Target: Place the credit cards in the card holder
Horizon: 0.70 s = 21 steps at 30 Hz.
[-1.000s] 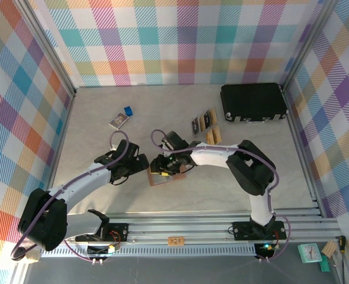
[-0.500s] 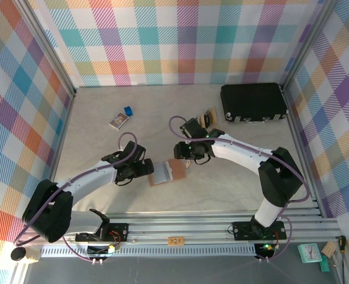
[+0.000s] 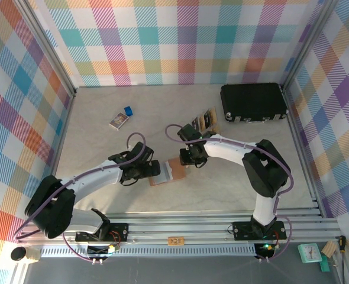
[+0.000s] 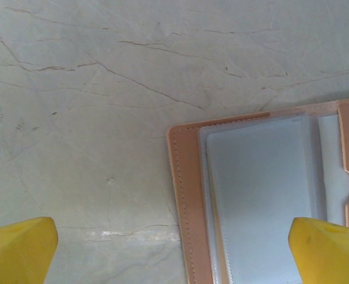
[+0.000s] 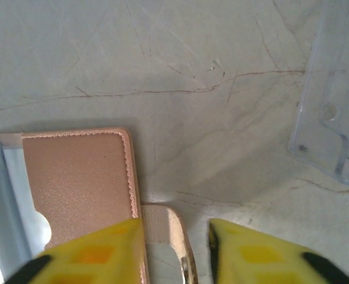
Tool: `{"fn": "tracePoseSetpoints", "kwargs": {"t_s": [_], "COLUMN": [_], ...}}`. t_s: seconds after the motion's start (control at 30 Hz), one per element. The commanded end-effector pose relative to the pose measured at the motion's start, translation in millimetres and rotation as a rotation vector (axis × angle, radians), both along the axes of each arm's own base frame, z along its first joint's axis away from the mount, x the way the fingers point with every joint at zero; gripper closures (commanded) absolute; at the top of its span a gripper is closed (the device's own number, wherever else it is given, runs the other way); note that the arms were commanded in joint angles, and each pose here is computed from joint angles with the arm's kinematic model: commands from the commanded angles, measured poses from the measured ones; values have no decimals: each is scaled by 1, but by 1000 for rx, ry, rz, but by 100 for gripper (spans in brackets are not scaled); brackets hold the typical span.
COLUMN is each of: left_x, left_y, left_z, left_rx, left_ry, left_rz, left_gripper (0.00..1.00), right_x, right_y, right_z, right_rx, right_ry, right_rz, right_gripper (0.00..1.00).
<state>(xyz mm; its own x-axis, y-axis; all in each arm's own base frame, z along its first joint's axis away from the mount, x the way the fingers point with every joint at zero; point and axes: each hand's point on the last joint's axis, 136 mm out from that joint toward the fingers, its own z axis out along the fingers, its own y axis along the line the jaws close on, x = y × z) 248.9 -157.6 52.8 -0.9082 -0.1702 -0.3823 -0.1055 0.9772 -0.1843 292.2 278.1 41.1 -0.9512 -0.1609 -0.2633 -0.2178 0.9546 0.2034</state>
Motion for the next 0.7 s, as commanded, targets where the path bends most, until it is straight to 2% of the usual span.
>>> {"fn": "tracePoseSetpoints", "kwargs": {"t_s": [0.0, 0.27, 0.67], "left_x": [0, -4, -7], "left_y": [-7, -10, -1], "left_z": [1, -15, -29], "left_rx": [25, 77, 173], "left_ry": [5, 26, 35], "left_rz": [-30, -55, -51], "left_gripper": [0, 0, 0], "right_x": [-3, -16, -22], "right_y": [-5, -15, -20], "right_z": [-2, 2, -5], "right_rx": [-9, -2, -4], "right_ry": [1, 2, 16], "right_rz": [16, 14, 9], "right_gripper": [78, 94, 96]}}
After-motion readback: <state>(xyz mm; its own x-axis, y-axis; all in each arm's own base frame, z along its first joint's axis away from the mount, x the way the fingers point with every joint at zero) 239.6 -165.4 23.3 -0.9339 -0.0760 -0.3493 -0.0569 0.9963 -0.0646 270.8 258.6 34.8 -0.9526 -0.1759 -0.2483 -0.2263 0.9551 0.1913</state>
